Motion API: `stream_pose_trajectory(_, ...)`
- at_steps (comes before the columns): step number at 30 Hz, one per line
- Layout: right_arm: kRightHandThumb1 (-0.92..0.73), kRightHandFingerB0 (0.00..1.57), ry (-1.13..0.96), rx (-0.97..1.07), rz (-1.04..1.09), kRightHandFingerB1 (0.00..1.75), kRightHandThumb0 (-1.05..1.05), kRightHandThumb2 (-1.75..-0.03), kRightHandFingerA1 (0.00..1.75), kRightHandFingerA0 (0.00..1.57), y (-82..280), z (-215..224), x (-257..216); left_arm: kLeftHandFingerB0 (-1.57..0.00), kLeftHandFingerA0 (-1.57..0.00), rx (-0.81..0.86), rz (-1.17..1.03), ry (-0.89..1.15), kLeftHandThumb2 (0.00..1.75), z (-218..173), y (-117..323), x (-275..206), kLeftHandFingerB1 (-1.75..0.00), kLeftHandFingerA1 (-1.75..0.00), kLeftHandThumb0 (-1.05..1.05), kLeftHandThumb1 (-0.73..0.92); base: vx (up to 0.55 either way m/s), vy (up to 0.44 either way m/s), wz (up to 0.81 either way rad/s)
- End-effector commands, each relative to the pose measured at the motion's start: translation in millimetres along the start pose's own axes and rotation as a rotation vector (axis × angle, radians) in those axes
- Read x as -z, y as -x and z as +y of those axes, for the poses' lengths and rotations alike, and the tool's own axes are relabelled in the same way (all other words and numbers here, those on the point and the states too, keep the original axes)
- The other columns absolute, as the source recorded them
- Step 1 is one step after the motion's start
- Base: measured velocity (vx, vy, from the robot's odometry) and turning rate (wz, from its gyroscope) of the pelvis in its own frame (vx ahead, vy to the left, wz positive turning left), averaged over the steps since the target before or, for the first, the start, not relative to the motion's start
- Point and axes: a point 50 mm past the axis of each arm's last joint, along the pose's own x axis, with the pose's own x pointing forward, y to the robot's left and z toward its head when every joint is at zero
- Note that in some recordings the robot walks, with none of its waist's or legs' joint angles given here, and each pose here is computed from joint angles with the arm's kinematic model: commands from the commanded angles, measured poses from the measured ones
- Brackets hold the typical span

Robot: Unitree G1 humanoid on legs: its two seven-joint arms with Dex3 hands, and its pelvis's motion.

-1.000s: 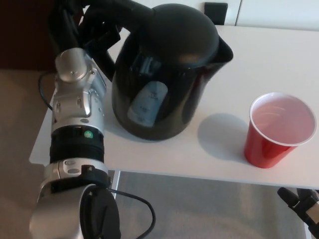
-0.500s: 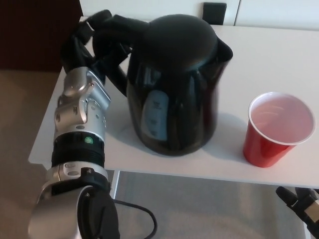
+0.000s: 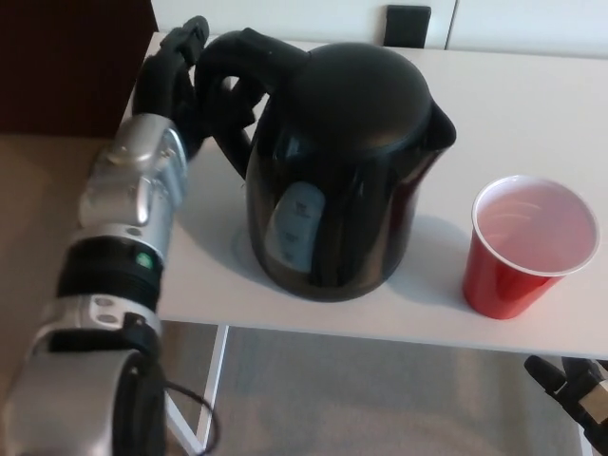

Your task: The robot walk towards a table in front and uses its left hand to pick up the pot from the base and pour water to the cup on the right hand side

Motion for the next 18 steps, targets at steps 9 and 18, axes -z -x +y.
stream_pose_trajectory(9,-0.5,0.3,0.008,-0.108,-0.144,0.6,-0.35,-0.8,0.64,0.46,-9.4,27.8,-37.8,0.0,0.0,0.263,0.1,-0.47,0.62,49.8,13.3,-64.7,0.0,0.0,-0.47,0.42,0.0,0.0,0.0)
stream_pose_trajectory(18,-0.61,0.28,0.023,-0.115,-0.151,0.55,-0.32,-0.58,0.6,0.5,-9.0,28.9,-38.0,0.0,0.0,0.33,0.153,-0.585,0.54,68.8,24.8,-70.7,0.0,0.0,-0.47,0.45,0.0,0.0,0.0)
